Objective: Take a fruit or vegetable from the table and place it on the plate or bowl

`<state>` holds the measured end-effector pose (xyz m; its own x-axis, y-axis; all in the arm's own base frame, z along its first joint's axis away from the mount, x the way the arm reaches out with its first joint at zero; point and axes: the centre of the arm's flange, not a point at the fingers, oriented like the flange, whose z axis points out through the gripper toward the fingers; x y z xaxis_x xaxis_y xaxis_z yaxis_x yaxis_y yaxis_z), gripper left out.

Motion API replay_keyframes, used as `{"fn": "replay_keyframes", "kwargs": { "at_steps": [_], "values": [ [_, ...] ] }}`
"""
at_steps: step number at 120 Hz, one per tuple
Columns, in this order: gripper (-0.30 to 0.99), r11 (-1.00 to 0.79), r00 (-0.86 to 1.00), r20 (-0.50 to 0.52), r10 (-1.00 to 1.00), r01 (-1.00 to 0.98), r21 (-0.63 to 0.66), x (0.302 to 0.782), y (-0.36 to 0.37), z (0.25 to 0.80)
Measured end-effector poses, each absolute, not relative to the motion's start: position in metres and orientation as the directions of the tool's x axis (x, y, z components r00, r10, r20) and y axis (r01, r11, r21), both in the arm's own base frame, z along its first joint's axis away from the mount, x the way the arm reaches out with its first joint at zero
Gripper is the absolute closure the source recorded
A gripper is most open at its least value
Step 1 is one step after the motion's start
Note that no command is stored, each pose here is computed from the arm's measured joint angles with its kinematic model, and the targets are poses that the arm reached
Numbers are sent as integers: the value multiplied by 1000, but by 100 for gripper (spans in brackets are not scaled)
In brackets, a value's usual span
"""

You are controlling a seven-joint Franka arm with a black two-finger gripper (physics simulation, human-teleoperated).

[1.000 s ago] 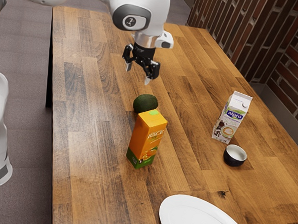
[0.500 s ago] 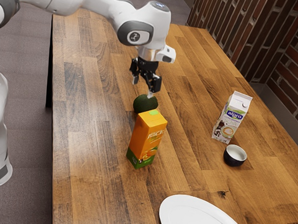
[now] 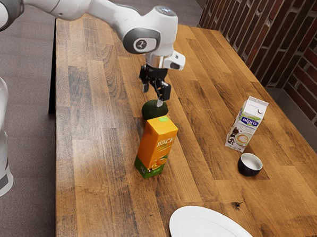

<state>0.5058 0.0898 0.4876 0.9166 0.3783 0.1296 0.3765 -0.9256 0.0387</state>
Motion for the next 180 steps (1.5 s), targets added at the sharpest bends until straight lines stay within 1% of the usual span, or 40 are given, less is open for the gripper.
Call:
{"fn": "replay_keyframes", "kwargs": {
  "at_steps": [55, 98, 155, 159, 170, 180],
  "values": [
    [0, -938, 930, 124, 347, 344, 47, 511, 86, 460],
    [0, -931, 926, 99, 364, 359, 65, 513, 91, 433],
    [0, -930, 924, 113, 366, 361, 67, 522, 95, 412],
    [2, -930, 923, 114, 367, 361, 68, 522, 95, 412],
    [18, -929, 920, 129, 370, 364, 70, 524, 96, 414],
    [24, -927, 916, 145, 375, 369, 68, 525, 97, 419]
  ]
}}
